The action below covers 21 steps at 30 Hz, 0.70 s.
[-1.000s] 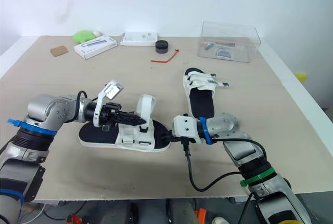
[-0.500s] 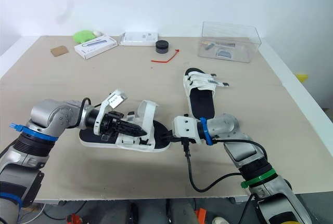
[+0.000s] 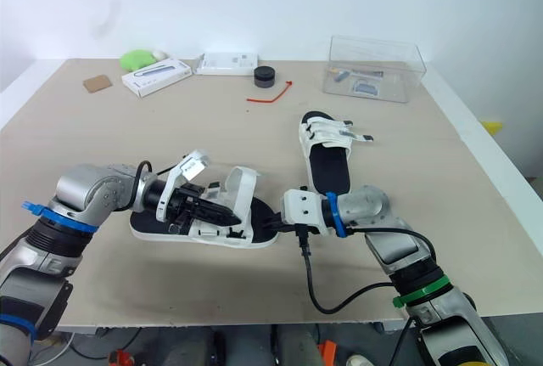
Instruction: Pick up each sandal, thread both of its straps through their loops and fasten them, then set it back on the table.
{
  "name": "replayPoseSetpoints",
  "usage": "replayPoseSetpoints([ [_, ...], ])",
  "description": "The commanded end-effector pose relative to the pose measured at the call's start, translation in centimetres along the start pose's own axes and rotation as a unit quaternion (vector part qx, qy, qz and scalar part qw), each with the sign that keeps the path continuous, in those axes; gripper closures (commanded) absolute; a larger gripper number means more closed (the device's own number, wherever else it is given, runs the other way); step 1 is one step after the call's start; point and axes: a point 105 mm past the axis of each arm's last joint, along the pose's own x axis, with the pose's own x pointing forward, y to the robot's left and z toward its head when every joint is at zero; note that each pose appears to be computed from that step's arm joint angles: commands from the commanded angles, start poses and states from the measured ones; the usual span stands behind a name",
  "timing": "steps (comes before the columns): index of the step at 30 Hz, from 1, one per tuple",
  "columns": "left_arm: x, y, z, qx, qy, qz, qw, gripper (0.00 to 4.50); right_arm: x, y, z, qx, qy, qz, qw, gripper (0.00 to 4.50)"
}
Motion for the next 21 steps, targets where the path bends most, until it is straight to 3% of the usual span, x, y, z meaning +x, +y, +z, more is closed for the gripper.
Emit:
replayPoseSetpoints([
  [1, 0.4, 0.4, -0.9, 0.007, 0.024, 0.013, 1.0, 4.46, -0.3, 0.3, -1.2, 0.013, 0.028, 0.004, 1.0, 4.5],
  [11, 0.4, 2.6, -1.1, 0.084, 0.048, 0.068, 0.993, 4.46, -0.2, 0.3, -1.3, 0.013, 0.029, 0.005, 0.999, 4.5],
  [21, 0.4, 0.6, -1.4, 0.088, 0.056, 0.008, 0.995, 4.46, -0.2, 0.1, -1.4, 0.011, 0.031, 0.004, 0.999, 4.5],
])
